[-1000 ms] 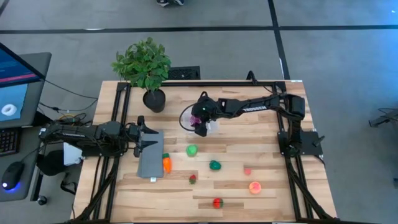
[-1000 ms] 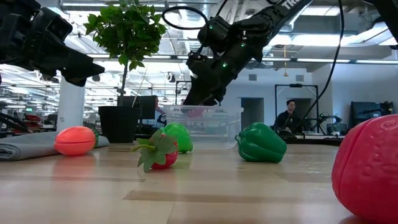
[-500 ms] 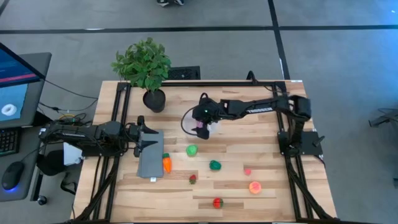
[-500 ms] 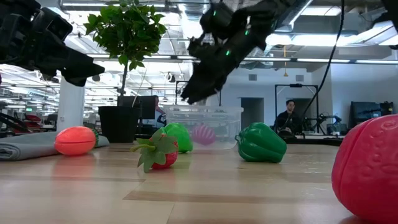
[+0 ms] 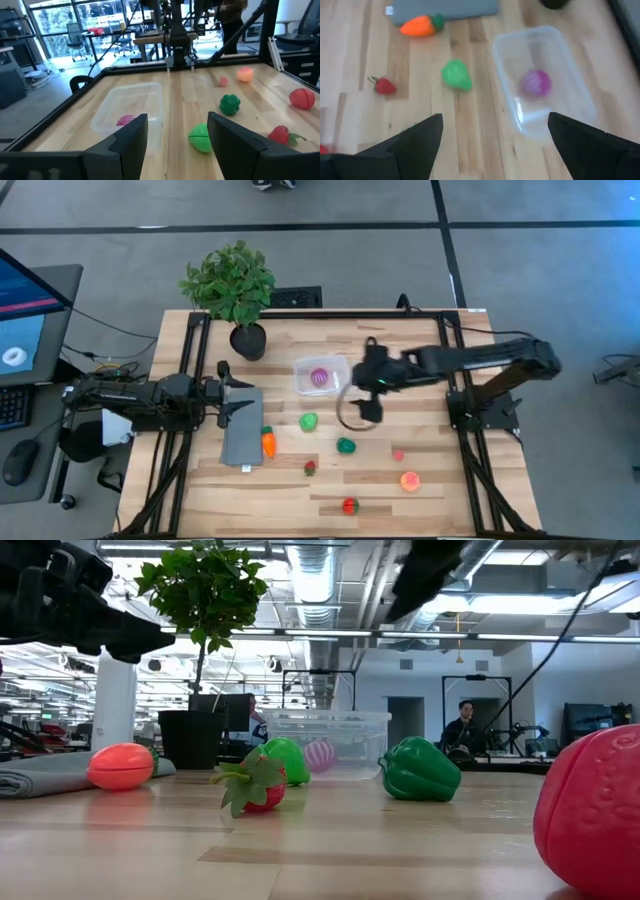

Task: Pick and placing Produce into tupperware
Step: Put the big peach into the transparent container

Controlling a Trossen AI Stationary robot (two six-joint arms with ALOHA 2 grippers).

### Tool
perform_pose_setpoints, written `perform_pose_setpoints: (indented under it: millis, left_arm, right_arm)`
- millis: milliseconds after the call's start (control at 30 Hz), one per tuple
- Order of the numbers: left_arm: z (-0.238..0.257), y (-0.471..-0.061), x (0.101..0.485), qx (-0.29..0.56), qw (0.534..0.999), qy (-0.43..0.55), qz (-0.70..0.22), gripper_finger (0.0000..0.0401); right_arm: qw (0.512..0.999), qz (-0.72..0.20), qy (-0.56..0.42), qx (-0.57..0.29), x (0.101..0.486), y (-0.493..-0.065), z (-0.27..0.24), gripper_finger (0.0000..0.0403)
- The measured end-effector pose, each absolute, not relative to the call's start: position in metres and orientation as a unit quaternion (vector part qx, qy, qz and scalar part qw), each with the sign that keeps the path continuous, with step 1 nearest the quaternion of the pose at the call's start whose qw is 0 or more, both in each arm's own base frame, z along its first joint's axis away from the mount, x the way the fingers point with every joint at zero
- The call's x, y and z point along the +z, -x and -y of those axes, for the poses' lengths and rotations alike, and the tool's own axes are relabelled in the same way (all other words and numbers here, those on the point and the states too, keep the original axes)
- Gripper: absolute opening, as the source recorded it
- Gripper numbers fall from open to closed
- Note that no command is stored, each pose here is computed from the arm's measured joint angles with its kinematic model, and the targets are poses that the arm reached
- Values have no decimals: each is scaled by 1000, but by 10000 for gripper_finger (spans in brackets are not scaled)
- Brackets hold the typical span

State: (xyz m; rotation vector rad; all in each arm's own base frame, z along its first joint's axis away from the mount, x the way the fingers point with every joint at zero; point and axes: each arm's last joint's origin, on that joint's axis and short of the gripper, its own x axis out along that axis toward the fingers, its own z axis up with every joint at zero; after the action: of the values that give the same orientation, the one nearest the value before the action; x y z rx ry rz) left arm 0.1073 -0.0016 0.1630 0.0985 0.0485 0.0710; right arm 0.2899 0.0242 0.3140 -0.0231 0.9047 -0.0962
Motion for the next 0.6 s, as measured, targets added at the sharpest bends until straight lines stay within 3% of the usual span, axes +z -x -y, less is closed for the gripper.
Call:
perform_pose_setpoints:
  millis: [233,600]
  left_arm:
    - [2,-107,164,36,998,-49,-22,197]
    - [2,-107,161,35,997,-50,-37,197]
  right_arm:
    - [897,-426,-3,-117,335,-237,-75,384]
    - [878,-421,-19,-228,298,-177,-171,384]
